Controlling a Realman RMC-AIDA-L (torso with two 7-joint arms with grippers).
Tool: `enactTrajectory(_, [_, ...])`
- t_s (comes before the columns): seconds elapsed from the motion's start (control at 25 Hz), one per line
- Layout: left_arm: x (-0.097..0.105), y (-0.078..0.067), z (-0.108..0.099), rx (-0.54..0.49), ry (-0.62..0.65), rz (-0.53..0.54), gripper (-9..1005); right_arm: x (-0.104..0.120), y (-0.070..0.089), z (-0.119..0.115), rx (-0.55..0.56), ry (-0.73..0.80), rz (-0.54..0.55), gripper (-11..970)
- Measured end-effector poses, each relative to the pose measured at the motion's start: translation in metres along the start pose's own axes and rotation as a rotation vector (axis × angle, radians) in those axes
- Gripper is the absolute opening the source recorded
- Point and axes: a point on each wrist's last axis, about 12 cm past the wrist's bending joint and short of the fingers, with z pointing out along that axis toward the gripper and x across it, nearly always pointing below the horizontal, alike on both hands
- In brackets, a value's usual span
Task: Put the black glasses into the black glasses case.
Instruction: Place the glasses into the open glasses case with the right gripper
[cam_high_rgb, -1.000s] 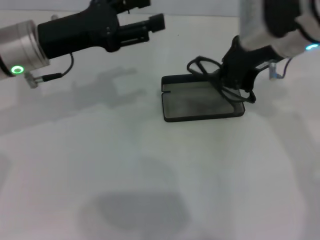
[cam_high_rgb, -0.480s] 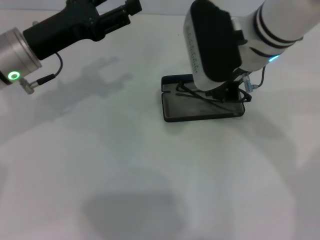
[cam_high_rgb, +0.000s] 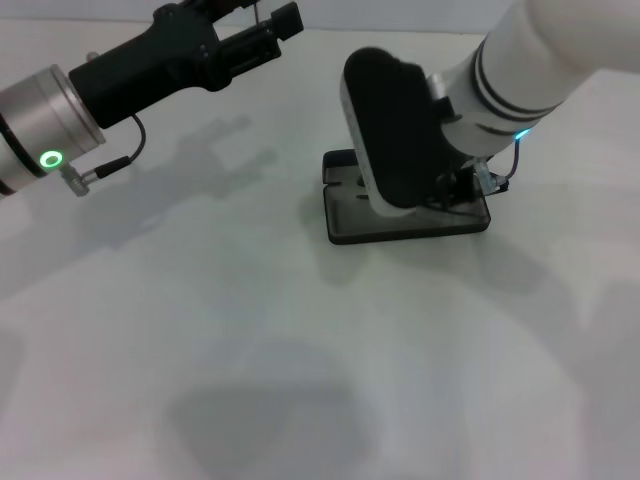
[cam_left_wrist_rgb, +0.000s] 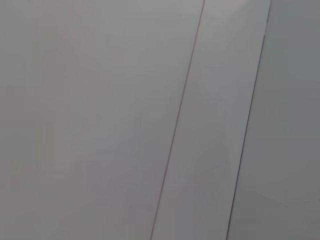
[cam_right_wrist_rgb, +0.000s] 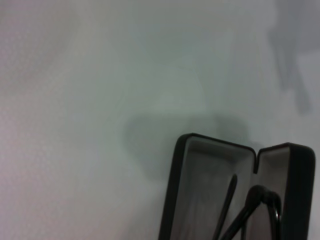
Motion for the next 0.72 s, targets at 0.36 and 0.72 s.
enactTrajectory(0.36, [0.003, -0.002, 0.001, 0.004, 0.005, -0.008, 798, -0.006, 0.002, 0.004, 0.033, 0.018, -0.039, 104])
enactTrajectory(0.72, [0.004, -0.003, 0.004, 0.007, 0.007, -0.009, 798, -0.011, 0.009, 0.013, 0.058, 0.018, -0.072, 103])
